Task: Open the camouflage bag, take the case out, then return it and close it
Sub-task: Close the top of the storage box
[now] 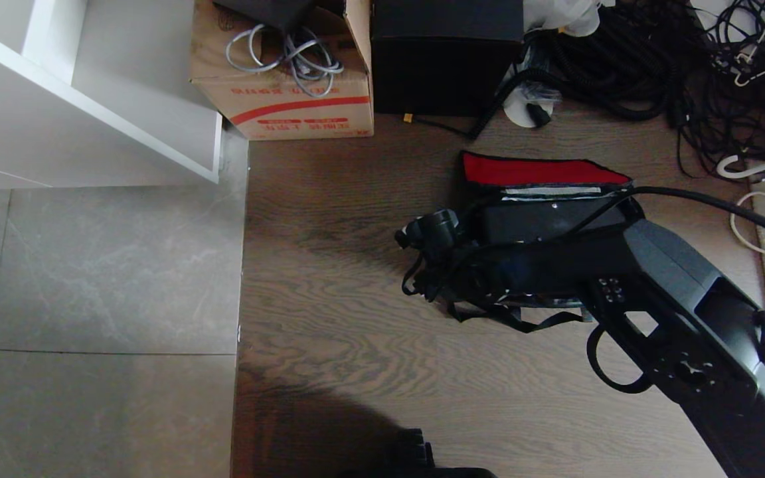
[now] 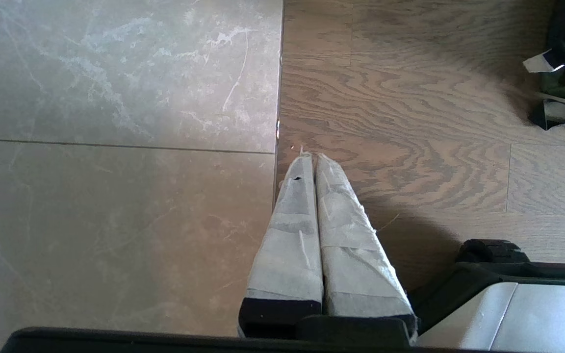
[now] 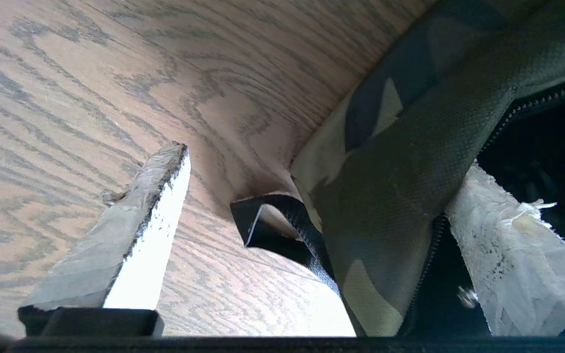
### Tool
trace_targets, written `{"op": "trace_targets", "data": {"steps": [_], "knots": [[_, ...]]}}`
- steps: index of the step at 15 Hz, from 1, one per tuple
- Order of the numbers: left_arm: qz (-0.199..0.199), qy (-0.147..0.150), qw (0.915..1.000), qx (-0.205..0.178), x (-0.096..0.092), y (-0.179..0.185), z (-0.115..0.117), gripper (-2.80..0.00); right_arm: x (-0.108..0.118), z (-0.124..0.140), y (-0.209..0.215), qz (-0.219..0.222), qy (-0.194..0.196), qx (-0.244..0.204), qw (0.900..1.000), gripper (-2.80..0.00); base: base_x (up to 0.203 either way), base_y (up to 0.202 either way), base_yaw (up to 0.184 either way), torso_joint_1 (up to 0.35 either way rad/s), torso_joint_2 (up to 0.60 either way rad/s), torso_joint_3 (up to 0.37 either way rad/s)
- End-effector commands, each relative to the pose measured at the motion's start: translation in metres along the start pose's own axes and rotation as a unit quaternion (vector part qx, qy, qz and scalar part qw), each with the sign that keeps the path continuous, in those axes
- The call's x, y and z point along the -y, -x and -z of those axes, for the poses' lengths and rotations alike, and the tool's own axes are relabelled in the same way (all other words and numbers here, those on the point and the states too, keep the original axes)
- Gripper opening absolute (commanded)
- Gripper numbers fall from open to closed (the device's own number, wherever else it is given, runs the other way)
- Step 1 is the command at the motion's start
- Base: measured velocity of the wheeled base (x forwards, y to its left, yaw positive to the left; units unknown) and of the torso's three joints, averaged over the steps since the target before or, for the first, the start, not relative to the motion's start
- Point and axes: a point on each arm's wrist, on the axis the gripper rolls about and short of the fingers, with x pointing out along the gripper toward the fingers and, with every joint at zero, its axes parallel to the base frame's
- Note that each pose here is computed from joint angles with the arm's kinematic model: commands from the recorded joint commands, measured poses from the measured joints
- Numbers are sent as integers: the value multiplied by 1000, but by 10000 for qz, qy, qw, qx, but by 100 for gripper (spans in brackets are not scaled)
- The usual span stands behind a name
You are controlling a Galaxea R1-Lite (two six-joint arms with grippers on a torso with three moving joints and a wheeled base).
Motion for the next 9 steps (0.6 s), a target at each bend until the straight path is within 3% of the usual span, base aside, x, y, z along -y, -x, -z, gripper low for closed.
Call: {"op": "trace_targets", "data": {"steps": [1, 6, 9], "knots": [[-2, -1, 10000, -3, 0, 0, 0, -280, -7, 4, -9, 15, 40, -41, 10000, 0, 0, 0, 0, 0, 0, 0], [-2, 6, 10000, 4, 0, 0, 0, -280, 23, -21, 21, 71, -112, 262, 9996, 0, 0, 0, 0, 0, 0, 0], [-2, -1, 10000, 4, 0, 0, 0, -280, 44, -29, 51, -67, -27, 196, 9998, 0, 0, 0, 0, 0, 0, 0]]}}
